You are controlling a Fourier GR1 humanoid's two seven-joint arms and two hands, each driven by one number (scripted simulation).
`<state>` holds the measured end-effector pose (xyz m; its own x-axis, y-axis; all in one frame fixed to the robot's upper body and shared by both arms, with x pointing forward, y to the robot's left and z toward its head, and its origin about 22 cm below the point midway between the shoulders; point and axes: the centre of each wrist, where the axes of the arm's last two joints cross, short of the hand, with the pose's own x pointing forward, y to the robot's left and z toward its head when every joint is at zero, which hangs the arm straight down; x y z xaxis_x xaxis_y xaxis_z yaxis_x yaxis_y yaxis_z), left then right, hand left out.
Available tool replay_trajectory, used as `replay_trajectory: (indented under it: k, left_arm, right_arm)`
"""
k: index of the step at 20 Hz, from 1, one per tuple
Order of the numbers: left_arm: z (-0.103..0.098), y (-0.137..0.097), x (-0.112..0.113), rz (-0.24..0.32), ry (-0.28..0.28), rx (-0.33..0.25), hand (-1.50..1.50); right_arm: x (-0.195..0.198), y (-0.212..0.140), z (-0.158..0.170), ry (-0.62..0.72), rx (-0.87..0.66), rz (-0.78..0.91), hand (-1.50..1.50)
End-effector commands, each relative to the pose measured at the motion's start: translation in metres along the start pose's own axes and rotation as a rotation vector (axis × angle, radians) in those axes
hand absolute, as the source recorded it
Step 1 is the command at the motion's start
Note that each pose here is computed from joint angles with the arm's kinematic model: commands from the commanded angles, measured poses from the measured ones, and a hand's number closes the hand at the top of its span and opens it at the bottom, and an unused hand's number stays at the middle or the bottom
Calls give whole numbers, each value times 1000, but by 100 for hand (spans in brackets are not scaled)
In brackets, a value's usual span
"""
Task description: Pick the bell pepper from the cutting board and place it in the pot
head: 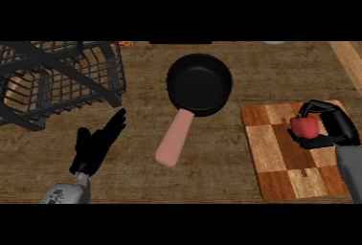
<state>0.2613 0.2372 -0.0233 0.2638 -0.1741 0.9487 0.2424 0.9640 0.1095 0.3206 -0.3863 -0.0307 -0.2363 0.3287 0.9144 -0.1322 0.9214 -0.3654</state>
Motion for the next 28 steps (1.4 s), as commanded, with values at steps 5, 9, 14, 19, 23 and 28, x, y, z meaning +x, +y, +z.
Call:
replay_trajectory:
  k: [5, 9, 14, 19, 23, 28]
  left_arm:
    - [6, 8, 2, 6, 6, 22, 0]
    - [0, -8, -2, -7, 1, 1, 0]
    - [15, 4, -19, -1, 2, -8, 0]
    - [0, 8, -22, 11, 13, 18, 0]
    - [12, -5, -10, -12, -4, -18, 0]
    - [-3, 6, 0, -7, -13, -16, 0]
  right_arm:
    - [61, -10, -22, -107, -11, 200, 150]
    - [108, -10, -50, -127, -39, 298, 150]
    - [158, 23, -73, -127, -48, 346, 150]
    - [209, 57, -108, -96, 19, 426, 150]
    - [233, 56, -143, -29, 49, 508, 150]
    - [234, 110, -168, -6, 145, 620, 150]
